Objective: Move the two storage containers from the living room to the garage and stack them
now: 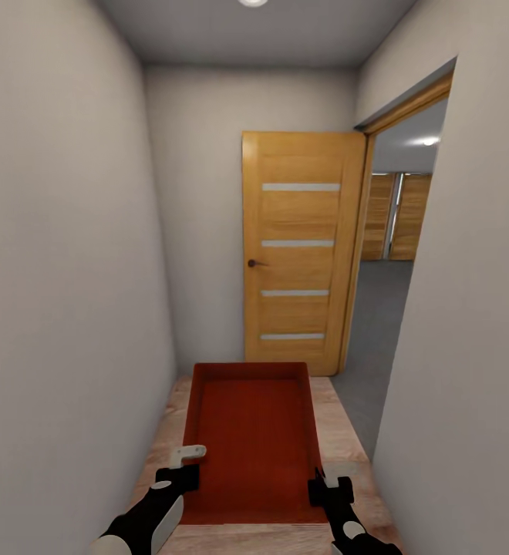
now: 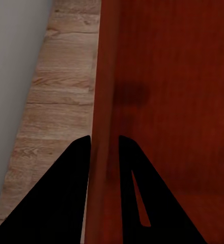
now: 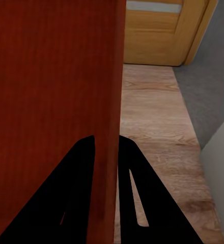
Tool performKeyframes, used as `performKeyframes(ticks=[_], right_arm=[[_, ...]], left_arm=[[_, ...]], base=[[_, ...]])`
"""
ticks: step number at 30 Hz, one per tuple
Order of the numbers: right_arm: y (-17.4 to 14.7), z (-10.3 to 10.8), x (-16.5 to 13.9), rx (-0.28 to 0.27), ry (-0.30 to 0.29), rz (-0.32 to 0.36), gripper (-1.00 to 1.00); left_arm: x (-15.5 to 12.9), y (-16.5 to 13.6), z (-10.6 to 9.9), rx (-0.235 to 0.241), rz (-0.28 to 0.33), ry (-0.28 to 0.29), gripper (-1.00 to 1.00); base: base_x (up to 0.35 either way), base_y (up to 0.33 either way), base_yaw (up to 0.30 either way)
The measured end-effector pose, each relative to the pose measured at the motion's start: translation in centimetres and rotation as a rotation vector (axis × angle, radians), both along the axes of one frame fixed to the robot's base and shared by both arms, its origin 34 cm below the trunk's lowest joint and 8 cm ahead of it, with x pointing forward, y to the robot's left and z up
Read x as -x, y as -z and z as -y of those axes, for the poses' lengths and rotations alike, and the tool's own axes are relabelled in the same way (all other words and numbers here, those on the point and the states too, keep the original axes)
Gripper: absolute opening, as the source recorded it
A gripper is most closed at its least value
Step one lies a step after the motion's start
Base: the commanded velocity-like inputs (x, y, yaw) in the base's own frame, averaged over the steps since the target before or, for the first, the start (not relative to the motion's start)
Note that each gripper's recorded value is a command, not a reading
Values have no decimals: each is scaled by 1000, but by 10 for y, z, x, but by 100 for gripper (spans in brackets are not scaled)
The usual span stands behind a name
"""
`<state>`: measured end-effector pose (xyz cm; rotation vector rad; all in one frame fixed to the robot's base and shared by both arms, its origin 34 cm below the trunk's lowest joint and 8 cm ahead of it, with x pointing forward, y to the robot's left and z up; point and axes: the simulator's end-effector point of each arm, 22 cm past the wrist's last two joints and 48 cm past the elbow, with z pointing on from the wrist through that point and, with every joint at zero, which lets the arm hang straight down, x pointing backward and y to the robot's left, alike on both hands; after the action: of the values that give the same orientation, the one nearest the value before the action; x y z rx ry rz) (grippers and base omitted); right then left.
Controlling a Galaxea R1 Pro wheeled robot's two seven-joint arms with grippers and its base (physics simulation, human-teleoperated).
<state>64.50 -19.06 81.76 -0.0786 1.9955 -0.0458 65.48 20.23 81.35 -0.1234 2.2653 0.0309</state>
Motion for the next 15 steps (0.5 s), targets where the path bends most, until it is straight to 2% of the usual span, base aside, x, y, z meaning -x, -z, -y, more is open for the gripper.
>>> performKeyframes(ticks=[15], right_arm=[[0,0,0,0,1,0,-100]], left_arm=[[0,0,0,-1,1,1,-100]], base=[[322,0,0]])
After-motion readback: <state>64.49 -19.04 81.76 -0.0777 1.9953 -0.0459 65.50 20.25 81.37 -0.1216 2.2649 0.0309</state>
